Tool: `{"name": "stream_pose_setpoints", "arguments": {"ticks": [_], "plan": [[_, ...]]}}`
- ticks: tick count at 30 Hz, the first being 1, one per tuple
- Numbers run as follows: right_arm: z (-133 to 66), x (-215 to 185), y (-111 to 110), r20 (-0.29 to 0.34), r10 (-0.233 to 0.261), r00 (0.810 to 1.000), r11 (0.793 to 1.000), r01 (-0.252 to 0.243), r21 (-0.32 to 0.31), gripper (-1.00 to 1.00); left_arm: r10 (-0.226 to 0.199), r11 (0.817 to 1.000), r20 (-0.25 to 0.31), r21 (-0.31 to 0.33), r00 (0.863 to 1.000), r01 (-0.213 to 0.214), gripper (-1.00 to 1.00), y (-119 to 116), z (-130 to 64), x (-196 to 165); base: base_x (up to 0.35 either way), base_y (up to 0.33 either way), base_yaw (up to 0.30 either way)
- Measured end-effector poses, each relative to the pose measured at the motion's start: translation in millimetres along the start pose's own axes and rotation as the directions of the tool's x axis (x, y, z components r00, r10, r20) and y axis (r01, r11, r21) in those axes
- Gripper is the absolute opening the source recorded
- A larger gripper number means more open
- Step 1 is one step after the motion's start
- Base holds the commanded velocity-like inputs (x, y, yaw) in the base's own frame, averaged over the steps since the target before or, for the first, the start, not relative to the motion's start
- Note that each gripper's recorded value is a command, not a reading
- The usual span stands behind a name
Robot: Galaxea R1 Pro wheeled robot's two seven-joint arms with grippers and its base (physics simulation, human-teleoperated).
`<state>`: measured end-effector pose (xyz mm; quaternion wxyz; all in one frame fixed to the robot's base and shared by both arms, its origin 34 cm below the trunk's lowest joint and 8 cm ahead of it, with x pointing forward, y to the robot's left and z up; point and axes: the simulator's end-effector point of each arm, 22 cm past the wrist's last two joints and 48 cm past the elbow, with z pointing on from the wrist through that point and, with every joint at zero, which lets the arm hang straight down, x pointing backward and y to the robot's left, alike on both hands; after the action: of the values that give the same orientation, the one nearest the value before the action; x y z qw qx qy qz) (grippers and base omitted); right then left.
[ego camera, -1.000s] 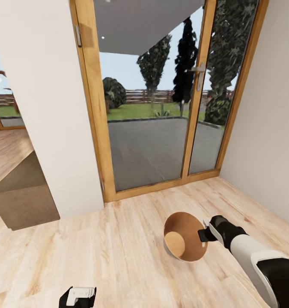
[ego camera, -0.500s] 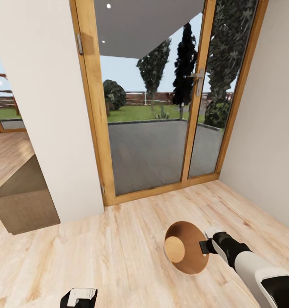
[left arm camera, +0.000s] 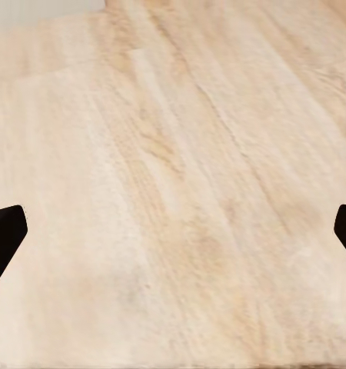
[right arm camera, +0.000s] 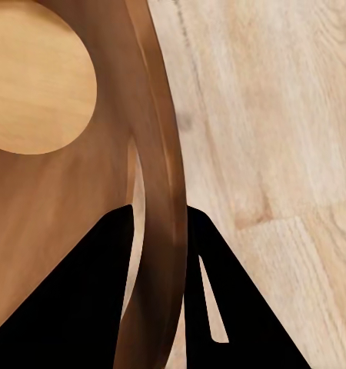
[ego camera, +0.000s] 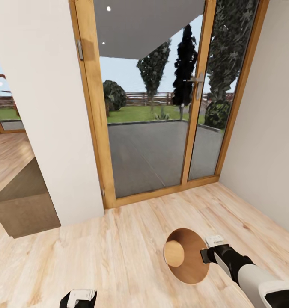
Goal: Put the three can of soda from the living room inside the tash can in the kitchen.
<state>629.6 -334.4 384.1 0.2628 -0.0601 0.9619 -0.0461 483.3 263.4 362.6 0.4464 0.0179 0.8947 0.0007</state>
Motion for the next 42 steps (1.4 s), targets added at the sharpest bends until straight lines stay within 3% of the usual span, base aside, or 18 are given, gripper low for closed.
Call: {"name": "stream_pose_setpoints", "arguments": {"ticks": [7, 11, 19, 23, 25, 29, 35, 42], "plan": [[-8.9, 3, -1, -0.008, -0.006, 1.000, 1.000, 0.006, -0.009, -1.00, 0.003, 1.000, -0.027, -0.001, 1.000, -0.003, 1.00, 1, -7.1, -3, 0.000, 0.000, 0.000], [-15.8, 0, 6, 0.030, -0.002, 1.000, 0.995, 0.005, -0.096, -1.00, 0.003, 1.000, -0.032, 0.008, 0.999, -0.003, 1.00, 0, -10.2, -10, 0.000, 0.000, 0.000], [-28.6, 1, -5, 0.055, -0.032, 0.998, 0.992, 0.038, -0.119, -1.00, 0.014, 0.997, -0.065, 0.070, 0.998, -0.010, 1.00, -1, -18.6, -18, 0.000, 0.000, 0.000], [-33.9, 3, -3, 0.132, -0.035, 0.991, 0.991, 0.051, -0.124, -1.00, 0.021, 0.996, -0.078, 0.087, 0.997, -0.014, 1.00, 3, -23.2, -23, 0.000, 0.000, 0.000], [-36.3, 6, -1, 0.130, -0.055, 0.990, 0.990, 0.071, -0.125, -1.00, 0.021, 0.995, -0.078, 0.095, 0.997, -0.013, 1.00, 2, -25.2, -27, 0.000, 0.000, 0.000], [-42.6, 5, -3, 0.143, -0.045, 0.989, 0.990, 0.063, -0.123, -1.00, 0.021, 0.992, -0.078, 0.125, 0.997, -0.011, 1.00, -3, -29.8, -35, 0.000, 0.000, 0.000], [-53.1, 1, -11, 0.174, -0.052, 0.983, 0.991, 0.072, -0.113, -1.00, 0.031, 0.989, -0.079, 0.145, 0.996, -0.019, 1.00, 7, -37.0, -47, 0.000, 0.000, 0.000], [-70.8, -2, -21, 0.300, -0.072, 0.951, 0.990, 0.106, -0.096, -1.00, 0.018, 0.989, -0.089, 0.146, 0.996, -0.005, 1.00, 13, -44.7, -56, 0.000, 0.000, 0.000]]}}
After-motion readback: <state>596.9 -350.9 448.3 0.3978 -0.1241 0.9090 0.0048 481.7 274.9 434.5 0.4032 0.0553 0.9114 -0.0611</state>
